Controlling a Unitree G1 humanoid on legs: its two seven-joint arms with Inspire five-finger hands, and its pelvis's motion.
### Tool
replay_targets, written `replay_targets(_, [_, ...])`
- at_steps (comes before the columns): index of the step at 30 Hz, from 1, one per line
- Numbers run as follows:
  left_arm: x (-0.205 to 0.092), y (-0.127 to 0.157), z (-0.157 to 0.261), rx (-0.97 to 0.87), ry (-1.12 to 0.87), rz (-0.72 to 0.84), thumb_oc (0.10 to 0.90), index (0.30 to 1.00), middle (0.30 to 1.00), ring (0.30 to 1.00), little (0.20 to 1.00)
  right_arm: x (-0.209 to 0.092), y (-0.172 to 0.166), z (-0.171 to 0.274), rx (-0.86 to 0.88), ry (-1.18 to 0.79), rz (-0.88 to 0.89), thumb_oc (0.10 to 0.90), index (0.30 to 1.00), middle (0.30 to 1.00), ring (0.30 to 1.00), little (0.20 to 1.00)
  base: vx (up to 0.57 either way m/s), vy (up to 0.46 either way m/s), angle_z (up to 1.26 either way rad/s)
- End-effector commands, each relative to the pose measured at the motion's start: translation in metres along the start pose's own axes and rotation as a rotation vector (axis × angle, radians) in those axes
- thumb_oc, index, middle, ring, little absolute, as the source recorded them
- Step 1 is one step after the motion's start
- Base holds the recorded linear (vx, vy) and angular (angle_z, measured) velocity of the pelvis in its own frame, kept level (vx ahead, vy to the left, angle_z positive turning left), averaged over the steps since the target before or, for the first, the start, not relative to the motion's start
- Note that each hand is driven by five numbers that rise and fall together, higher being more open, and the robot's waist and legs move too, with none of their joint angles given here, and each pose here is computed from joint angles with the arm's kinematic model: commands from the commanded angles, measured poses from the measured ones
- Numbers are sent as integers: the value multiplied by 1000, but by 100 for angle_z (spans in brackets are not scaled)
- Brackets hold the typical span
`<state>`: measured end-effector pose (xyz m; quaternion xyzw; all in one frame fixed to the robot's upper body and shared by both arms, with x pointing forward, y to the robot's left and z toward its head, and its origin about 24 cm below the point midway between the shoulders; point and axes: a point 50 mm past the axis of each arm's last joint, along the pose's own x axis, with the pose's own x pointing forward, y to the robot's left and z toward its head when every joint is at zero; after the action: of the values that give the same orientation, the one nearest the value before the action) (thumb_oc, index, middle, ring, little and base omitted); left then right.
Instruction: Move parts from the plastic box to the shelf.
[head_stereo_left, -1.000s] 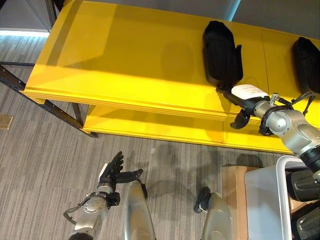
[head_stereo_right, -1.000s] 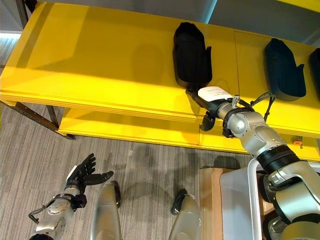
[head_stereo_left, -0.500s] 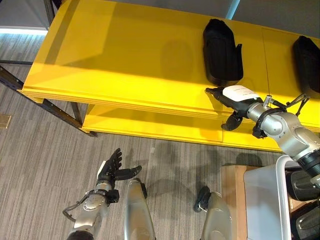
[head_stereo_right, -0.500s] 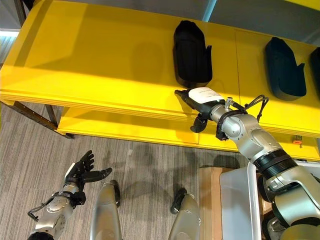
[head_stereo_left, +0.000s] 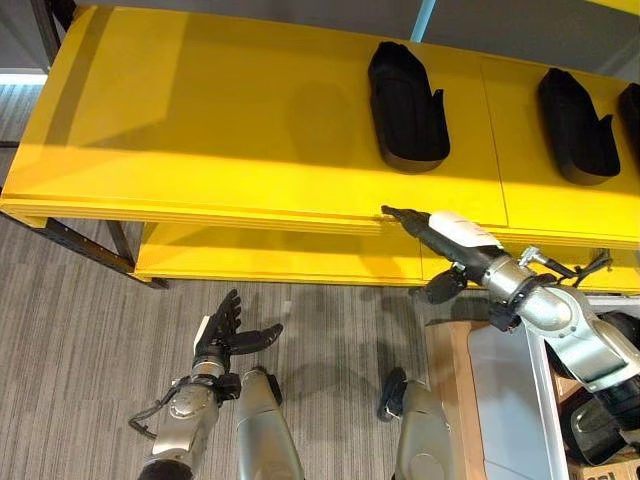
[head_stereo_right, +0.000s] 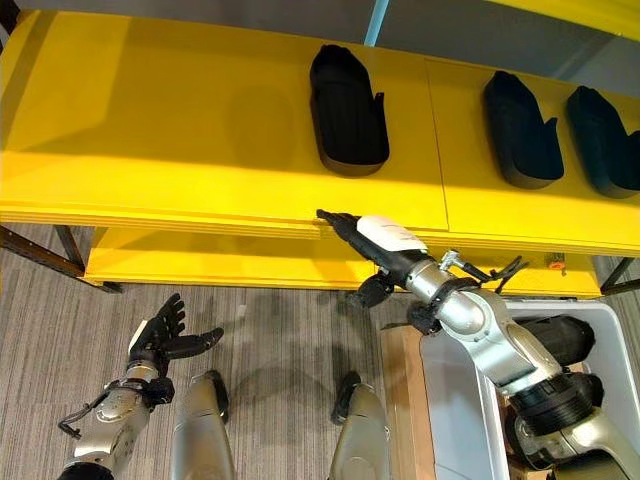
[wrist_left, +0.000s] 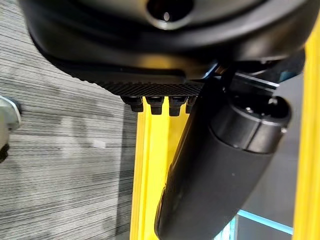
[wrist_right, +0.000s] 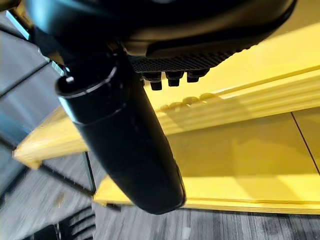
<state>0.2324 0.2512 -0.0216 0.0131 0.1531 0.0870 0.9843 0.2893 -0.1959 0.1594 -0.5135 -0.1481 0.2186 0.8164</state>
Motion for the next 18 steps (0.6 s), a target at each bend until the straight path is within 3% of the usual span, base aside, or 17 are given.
replay_targets(1, [1,3,20,70,-127,-9,900,1000,1000,1000,1000,-13,-24,24,37,-158,-184,900,1000,1000,1000,1000,27,27,-8])
replay_targets(10, [-3,8,7,93,-91,19,900,1000,1000,1000,1000,-49,-8,12,122,-90,-263,900,1000,1000,1000,1000,78,64,-5])
replay_targets(18, [-6,6,3,107,-99,18,900,1000,1000,1000,1000,-83,20,-2,311,21,-348,900,1000,1000,1000,1000,66,103,-18])
